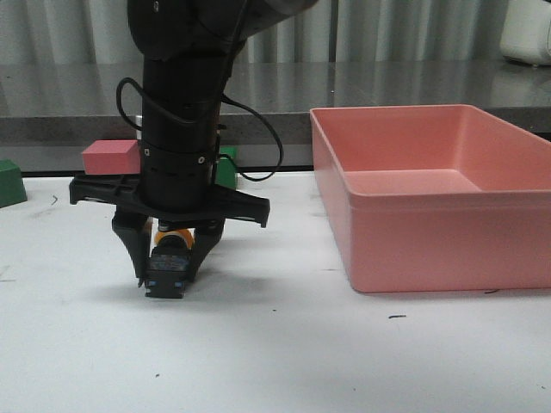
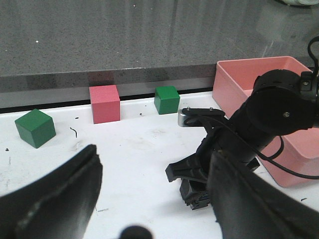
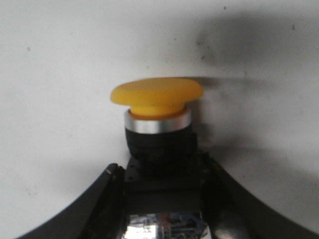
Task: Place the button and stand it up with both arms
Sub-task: 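Carry the button out of the bin and lower it onto the table, then open the right gripper, release the button lying on its side, raise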
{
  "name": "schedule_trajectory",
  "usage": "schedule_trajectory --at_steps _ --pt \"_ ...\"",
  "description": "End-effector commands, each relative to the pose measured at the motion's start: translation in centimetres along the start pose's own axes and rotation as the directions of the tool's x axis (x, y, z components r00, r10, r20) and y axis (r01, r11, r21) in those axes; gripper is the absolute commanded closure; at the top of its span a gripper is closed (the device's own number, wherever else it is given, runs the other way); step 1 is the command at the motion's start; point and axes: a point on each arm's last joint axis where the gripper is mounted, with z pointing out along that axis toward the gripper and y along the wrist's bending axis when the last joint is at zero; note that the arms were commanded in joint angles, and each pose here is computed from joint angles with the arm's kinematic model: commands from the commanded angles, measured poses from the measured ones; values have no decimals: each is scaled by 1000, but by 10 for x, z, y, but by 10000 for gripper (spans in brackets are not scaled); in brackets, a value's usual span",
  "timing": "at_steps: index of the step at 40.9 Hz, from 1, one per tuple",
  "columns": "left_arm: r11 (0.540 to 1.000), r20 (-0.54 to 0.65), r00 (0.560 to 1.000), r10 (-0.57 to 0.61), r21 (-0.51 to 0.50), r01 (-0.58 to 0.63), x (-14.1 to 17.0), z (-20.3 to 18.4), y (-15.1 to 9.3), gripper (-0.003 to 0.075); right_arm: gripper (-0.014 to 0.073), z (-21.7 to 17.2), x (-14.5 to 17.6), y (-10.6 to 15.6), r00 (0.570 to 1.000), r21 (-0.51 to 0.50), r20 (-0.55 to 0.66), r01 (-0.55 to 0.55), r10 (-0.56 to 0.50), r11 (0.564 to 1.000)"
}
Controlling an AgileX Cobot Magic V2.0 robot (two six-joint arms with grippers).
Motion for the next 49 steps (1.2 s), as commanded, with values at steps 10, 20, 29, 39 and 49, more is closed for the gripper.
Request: schedule_trajectory --at_steps 10,20,29,39,49 --pt "1000 97 995 -15 15 14 -16 -3 -2 281 114 -52 -13 19 994 -127 112 11 3 992" --pt "1000 97 995 -15 15 14 -16 -3 -2 281 114 -91 -20 11 978 11 177 112 -113 994" --pt "1000 97 995 -15 15 14 -16 -3 -2 281 114 -168 -16 -1 882 112 260 375 -392 920" --pt "1000 97 995 -15 15 14 -16 -3 -2 281 118 -238 9 -32 733 114 282 615 -619 781" --pt "1000 97 995 -15 15 14 -16 -3 -2 281 118 -277 33 -94 676 4 439 657 -592 754"
